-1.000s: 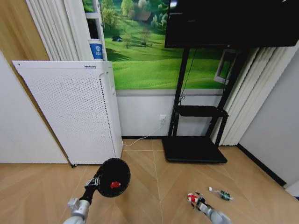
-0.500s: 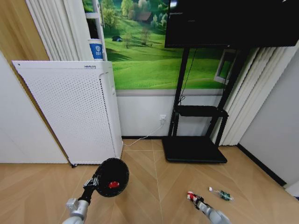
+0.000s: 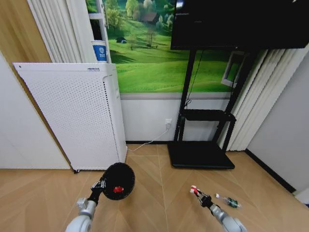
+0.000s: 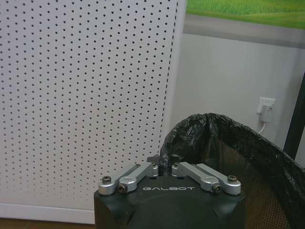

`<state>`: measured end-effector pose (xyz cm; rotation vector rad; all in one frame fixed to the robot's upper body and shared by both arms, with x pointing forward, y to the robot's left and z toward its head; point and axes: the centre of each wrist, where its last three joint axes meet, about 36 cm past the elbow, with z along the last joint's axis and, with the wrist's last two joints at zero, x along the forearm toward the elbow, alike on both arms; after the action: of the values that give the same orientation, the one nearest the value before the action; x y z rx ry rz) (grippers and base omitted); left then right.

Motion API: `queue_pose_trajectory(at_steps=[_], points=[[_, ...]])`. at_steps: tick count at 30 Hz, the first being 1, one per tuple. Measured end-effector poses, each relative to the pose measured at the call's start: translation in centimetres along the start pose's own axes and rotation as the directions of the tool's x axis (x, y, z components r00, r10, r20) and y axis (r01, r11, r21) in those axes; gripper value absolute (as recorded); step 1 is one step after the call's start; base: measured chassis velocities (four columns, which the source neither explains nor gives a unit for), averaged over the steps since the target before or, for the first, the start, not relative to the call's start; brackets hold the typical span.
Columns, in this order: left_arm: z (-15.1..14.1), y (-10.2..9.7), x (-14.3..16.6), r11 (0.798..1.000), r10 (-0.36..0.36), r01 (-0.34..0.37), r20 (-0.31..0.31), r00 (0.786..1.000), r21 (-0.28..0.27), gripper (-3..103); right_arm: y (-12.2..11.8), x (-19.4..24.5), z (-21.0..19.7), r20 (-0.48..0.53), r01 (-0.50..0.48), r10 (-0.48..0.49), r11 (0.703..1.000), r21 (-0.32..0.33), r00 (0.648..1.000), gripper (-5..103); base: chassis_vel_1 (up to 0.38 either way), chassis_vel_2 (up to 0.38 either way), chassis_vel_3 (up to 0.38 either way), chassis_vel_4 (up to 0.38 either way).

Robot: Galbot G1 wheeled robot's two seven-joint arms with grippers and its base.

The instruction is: Pick up the trash bin and place the garbage on the floor into it.

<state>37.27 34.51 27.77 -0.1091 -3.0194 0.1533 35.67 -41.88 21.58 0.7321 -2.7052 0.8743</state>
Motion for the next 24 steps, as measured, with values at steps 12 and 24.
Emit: queue_pose_trajectory(at_steps=[12,24], points=[[1.1,-1.3,-7.7,0.969,0.188,-0.2,-0.091,0.978,-0.145,6,2.4,1.6,-6.4,0.286,0.129,-0.113,0.991,-0.037,0.951,19,0.0,0.0,0.0,0.0],[4.3,-13.7,-12.4,0.858,0.462,-0.491,-0.189,0.866,-0.151,6,4.6,1.4,-7.7,0.32,0.155,-0.135,0.987,-0.039,0.938,19,0.0,0.0,0.0,0.0]])
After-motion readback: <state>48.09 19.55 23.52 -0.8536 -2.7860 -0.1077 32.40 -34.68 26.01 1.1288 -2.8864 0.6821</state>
